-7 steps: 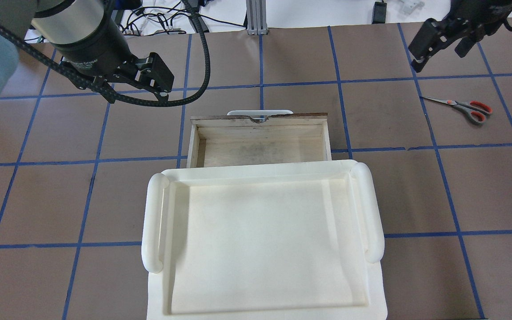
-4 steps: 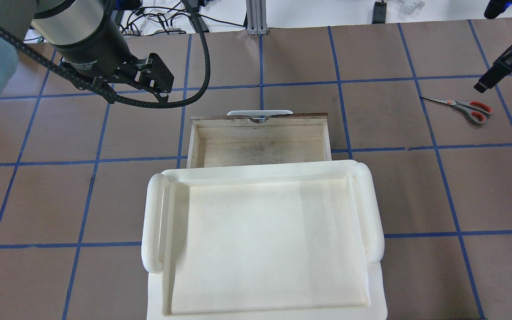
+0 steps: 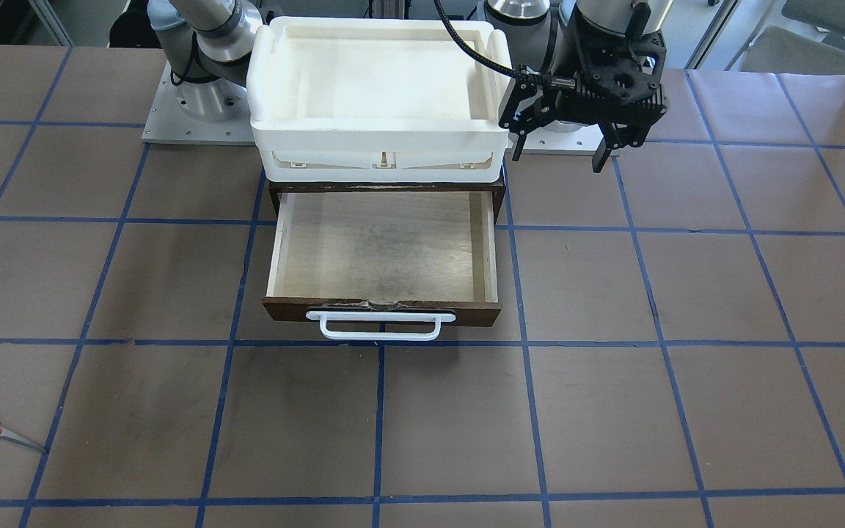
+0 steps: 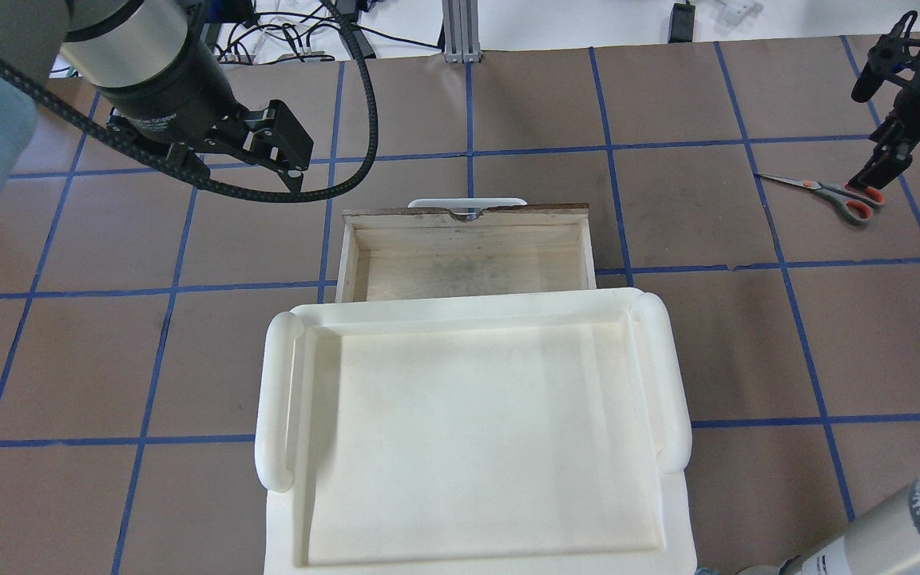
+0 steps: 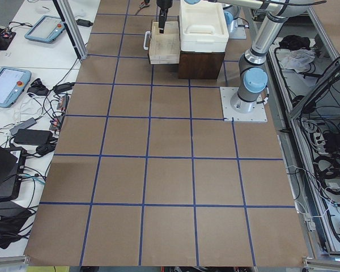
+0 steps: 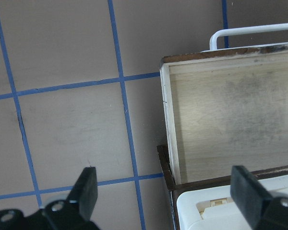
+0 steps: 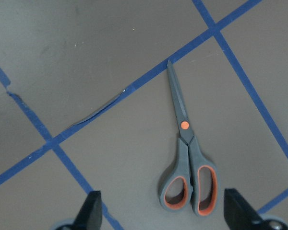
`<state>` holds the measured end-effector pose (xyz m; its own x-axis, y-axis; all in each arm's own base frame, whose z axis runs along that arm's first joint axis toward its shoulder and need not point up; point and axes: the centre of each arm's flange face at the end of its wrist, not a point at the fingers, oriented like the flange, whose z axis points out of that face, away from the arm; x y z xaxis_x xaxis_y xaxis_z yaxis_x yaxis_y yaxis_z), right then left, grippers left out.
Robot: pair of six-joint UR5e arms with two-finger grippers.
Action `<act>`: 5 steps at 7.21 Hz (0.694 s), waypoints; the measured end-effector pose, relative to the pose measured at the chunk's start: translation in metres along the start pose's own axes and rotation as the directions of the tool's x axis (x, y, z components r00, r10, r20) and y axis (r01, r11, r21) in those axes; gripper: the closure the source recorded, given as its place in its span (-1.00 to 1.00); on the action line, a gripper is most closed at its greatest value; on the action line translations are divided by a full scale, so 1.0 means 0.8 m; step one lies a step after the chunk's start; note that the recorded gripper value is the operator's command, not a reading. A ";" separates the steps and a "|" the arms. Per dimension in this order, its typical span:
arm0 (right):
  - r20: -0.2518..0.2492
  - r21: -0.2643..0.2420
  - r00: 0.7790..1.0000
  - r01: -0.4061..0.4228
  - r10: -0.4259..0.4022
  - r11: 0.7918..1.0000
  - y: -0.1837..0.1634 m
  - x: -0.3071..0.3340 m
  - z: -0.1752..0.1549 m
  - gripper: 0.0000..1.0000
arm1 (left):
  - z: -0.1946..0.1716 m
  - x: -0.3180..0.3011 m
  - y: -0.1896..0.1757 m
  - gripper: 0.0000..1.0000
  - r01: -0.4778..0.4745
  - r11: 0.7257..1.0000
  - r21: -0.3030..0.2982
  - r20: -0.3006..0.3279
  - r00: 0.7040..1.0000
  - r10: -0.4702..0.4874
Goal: Put scissors in drawer and close it
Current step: 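Lower the right gripper onto the scissors and close on them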
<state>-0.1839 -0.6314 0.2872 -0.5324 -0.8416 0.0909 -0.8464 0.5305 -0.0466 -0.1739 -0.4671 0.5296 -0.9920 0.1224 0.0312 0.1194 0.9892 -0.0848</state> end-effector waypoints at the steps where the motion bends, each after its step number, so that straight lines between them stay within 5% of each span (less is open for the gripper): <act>1: 0.018 0.012 0.998 0.053 -0.053 0.999 -0.002 0.009 0.034 -0.88 | -0.002 0.000 0.002 -1.00 0.000 1.000 0.003 0.000 1.000 0.000; 5: 0.048 0.016 0.981 0.187 -0.188 0.982 -0.003 0.040 0.091 -0.91 | -0.001 0.000 0.002 -1.00 0.004 1.000 0.004 -0.001 1.000 -0.004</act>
<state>-0.2000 -0.6670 0.2181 -0.3641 -0.9300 0.0504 -0.9311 0.3621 -0.0450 -0.1737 -0.4652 0.5299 -0.9924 0.1188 0.0327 0.1155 0.9894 -0.0883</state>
